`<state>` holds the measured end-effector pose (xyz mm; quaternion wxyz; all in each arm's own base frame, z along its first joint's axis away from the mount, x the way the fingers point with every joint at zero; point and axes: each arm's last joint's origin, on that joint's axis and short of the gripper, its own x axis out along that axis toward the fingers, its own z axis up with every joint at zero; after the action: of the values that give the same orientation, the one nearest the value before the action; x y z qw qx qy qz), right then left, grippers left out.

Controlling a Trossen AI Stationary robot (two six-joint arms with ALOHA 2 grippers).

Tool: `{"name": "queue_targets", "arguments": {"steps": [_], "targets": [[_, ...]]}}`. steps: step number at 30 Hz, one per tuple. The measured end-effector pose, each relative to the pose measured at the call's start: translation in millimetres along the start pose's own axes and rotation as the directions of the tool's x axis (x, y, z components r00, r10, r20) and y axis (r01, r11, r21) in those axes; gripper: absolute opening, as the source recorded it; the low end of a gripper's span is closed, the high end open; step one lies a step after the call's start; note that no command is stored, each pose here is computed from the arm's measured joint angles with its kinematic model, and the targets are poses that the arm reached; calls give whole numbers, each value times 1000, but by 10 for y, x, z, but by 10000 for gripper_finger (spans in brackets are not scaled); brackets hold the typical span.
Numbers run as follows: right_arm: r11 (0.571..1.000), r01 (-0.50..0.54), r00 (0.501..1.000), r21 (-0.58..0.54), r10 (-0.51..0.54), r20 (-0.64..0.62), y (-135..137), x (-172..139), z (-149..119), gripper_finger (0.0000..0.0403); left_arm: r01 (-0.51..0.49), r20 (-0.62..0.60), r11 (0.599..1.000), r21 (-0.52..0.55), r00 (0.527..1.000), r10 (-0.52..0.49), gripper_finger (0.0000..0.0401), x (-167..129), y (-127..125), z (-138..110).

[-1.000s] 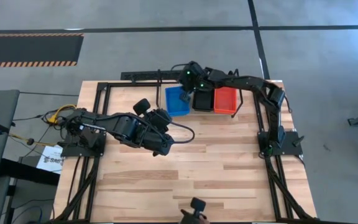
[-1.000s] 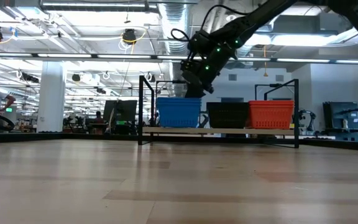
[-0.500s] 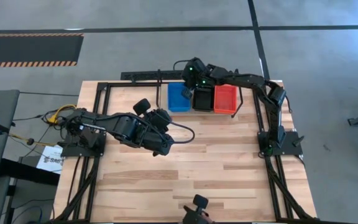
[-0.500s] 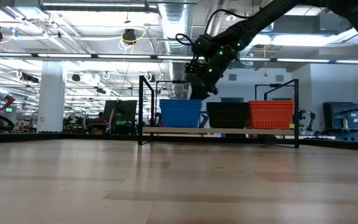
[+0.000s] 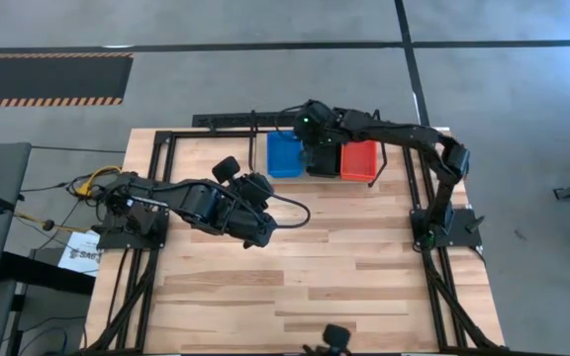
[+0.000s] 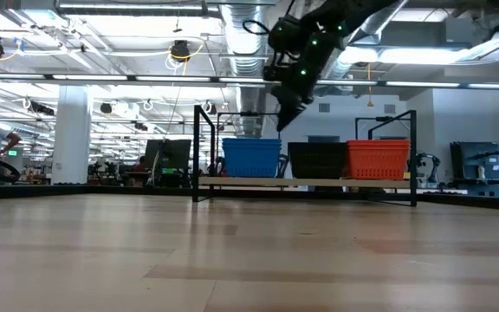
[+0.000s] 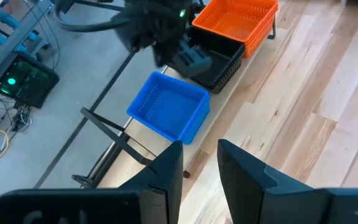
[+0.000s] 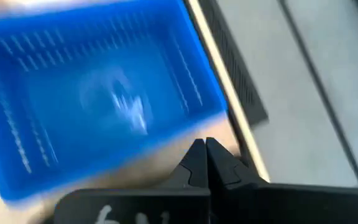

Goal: Stack baskets on shelf by color
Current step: Adjust the bins on the shelf

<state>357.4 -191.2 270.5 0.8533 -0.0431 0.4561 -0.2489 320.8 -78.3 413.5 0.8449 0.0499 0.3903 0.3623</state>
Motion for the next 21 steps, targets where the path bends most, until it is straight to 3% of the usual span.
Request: {"name": "queue_targets", "arguments": {"steps": [6,21], "targets": [[997,20,981,74,-6,-195,-176,18,-232,0,-3,2,1000,0,1000,3,89,1,2,1],[994,-33,991,102,46,-129,-134,99,-220,1,6,-1,1000,-20,1000,-6,89,-5,-6,-2]]}}
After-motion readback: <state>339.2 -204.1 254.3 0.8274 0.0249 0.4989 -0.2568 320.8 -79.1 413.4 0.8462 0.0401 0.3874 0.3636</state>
